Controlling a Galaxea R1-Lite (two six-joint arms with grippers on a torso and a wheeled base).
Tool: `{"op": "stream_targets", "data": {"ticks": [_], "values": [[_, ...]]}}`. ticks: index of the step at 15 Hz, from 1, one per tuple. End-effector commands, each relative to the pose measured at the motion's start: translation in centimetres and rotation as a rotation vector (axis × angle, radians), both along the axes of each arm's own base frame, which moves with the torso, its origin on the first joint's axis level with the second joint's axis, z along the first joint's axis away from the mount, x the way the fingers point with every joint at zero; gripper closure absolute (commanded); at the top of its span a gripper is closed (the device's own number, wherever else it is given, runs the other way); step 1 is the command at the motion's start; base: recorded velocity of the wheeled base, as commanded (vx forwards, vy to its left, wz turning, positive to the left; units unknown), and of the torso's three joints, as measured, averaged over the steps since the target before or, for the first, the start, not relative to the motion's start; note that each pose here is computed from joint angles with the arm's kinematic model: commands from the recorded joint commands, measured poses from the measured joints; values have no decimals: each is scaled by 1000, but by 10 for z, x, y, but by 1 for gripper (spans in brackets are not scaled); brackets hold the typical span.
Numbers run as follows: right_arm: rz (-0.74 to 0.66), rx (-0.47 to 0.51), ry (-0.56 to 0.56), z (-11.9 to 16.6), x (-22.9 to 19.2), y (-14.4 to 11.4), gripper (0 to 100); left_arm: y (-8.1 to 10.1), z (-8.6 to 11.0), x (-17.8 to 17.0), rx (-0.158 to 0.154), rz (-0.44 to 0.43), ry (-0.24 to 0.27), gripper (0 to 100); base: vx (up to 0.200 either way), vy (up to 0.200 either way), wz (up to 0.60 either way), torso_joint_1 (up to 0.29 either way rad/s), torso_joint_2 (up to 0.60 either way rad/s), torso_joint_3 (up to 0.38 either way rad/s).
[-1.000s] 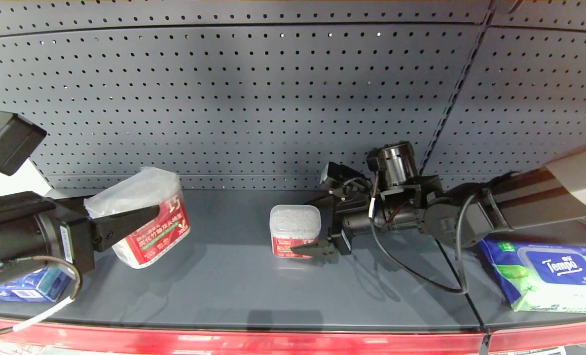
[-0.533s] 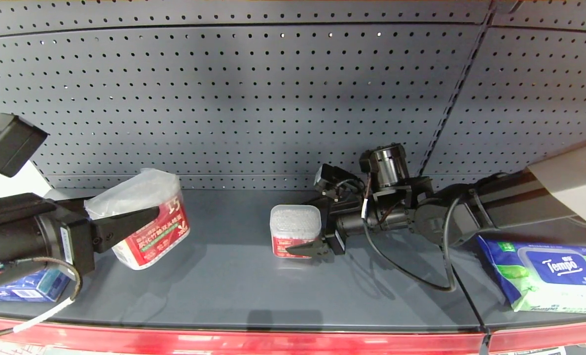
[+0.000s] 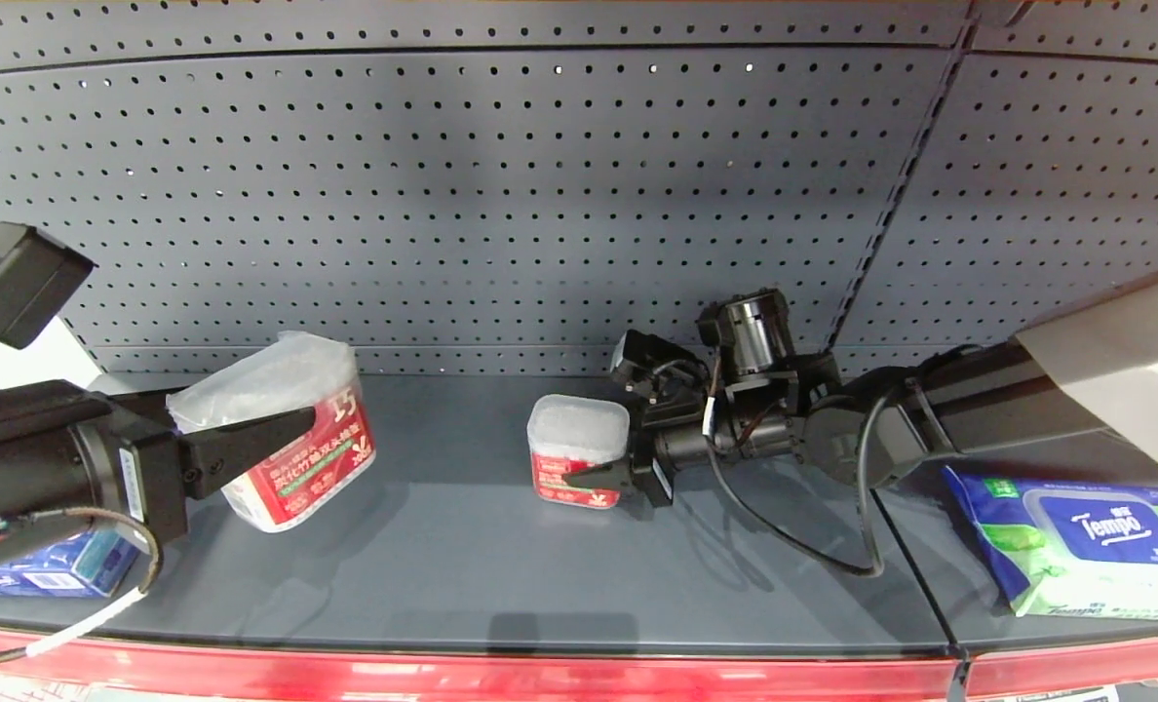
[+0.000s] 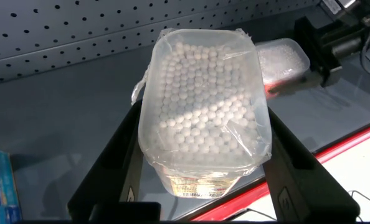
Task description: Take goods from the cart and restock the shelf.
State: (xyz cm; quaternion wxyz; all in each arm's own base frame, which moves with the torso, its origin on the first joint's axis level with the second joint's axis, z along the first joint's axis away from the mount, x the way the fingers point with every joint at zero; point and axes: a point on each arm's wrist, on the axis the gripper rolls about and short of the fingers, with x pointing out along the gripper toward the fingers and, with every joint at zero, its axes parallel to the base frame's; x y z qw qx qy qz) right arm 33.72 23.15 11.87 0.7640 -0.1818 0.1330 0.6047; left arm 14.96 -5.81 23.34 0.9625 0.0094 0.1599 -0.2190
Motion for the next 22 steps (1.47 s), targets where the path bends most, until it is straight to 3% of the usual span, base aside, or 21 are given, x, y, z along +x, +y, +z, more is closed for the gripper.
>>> {"op": "stream_targets", "data": {"ticks": [1,6,15,22], "values": [[0,0,0,0,0,0,100,0,0,0,-2,0,1,100,0,0,0,0,0,0],[15,-3,-11,7,-13,-5,100,0,-1,-1,-2,0,1,100,0,0,0,0,0,0],[61,-34,24,18,-75,-28,100,0,1,0,-14,-5,-25,100,0,0,0,0,0,0],[103,-106,53,-6,-94,-36,100,0,0,-1,-15,-6,-25,100,0,0,0,0,0,0]]}}
